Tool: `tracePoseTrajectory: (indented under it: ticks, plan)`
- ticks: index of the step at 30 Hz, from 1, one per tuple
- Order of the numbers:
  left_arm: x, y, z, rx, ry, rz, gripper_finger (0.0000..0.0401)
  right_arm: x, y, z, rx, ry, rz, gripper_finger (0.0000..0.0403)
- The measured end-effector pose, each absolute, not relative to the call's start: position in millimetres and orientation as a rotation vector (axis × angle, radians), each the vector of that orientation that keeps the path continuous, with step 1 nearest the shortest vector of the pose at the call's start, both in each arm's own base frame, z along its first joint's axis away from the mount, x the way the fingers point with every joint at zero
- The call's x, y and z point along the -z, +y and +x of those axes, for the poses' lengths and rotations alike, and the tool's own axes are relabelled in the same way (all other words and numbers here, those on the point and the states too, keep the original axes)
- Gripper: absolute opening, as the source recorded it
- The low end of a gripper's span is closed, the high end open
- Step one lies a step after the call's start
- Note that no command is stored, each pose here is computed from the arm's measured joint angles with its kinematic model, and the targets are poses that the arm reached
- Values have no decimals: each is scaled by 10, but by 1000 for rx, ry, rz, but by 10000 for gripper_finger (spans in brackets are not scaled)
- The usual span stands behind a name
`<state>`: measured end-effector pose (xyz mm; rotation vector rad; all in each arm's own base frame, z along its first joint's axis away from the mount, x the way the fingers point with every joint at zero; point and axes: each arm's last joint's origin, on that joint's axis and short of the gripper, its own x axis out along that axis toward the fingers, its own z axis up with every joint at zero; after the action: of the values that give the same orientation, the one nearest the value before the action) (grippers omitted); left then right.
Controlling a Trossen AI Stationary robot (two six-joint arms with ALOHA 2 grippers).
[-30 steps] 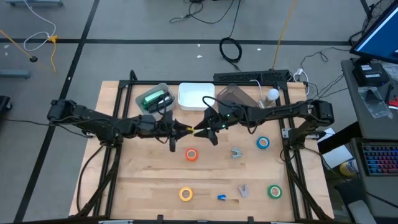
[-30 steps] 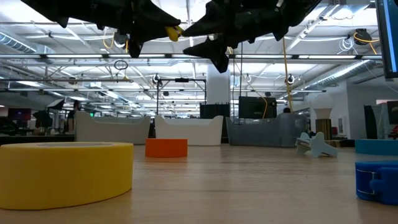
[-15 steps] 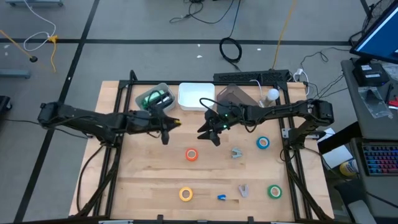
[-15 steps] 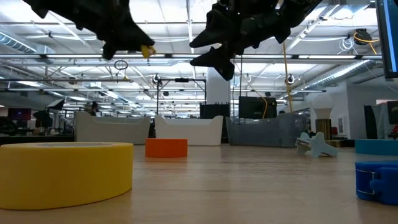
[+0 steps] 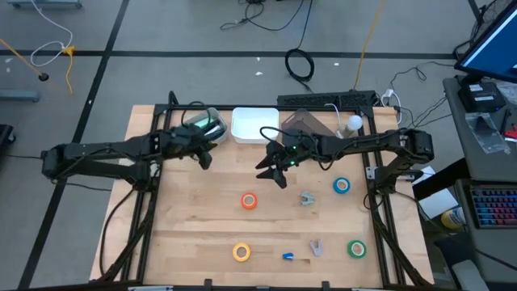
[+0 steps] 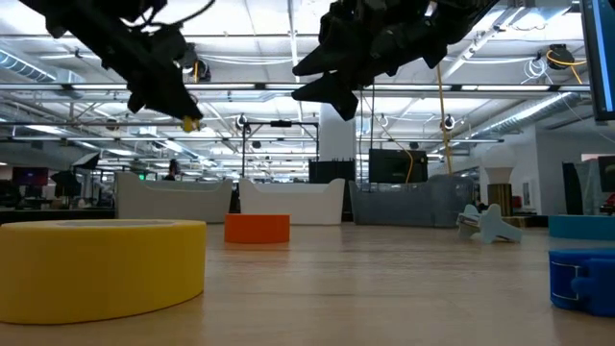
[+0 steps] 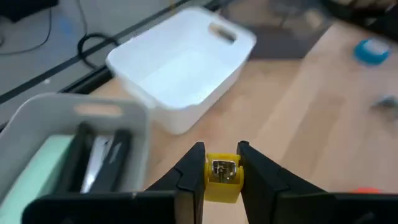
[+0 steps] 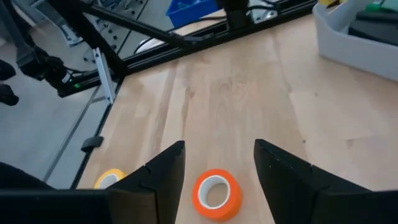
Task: Pick and place Stapler, Stapler remover, tape
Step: Put the yellow stapler into the gray bin
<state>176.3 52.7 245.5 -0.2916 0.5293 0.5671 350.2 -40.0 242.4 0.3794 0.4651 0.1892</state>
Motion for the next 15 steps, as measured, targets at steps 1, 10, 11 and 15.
tracePoseTrajectory:
  ticks: [1,10,11,15]
  plan:
    - [-2437,567,1751,-572,549,-293,71,-2426,-413,3501,-186,462,378,187]
    - [-2280,907,1565,-643,739,-286,79,-2432,-484,3496,-182,442,300,187]
    - [-2256,939,1550,-641,764,-290,80,-2447,-498,3487,-178,437,295,187]
    - [-2176,1060,1521,-637,825,-302,73,-2503,-545,3375,-163,399,275,187]
